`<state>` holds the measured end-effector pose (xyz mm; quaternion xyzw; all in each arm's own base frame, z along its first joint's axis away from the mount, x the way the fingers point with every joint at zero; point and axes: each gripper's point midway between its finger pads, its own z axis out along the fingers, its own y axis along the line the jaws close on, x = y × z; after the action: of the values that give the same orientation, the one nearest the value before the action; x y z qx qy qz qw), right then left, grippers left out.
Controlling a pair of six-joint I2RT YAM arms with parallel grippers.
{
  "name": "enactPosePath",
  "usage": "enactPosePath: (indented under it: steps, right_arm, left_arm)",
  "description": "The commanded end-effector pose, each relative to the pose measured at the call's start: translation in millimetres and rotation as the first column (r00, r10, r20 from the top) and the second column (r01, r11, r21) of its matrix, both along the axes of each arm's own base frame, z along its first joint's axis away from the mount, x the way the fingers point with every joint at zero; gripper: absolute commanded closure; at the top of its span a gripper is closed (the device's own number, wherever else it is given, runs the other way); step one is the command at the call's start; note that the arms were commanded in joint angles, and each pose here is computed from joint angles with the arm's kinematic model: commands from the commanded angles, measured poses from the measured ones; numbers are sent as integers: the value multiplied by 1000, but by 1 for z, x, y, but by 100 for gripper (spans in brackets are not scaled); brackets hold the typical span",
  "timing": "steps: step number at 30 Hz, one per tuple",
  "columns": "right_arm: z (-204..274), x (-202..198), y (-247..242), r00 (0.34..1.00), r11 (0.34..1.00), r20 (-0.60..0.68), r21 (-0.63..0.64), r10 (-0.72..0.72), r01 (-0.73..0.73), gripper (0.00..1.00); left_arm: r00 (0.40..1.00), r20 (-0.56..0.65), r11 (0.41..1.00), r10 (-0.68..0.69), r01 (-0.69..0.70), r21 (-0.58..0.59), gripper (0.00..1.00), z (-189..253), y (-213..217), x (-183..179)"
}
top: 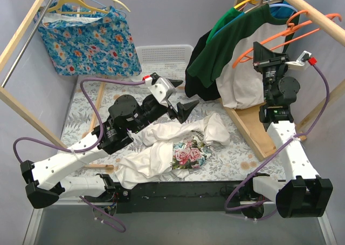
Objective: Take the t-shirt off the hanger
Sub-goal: Place the hanger at the clothesline.
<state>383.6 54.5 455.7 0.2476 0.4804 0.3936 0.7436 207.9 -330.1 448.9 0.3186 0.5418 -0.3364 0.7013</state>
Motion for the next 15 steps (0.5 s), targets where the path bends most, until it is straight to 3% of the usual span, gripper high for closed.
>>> enactPosePath:
  steps: [1,7,15]
  right_arm:
    - [66,-20,10,977,994,184,7,105,-109,99]
    - [75,-20,9,974,992,190,-7,123,-124,99]
    - [49,-9,-13,983,983,124,109,135,-148,99]
  left_arm:
    - [1000,-5,1000,11,-11,-4,17,1,9,-4]
    - [1000,-9,1000,16,-16,-2,17,0,8,-2]
    - [1000,-11,1000,22,-22,0,17,-3,10,-2]
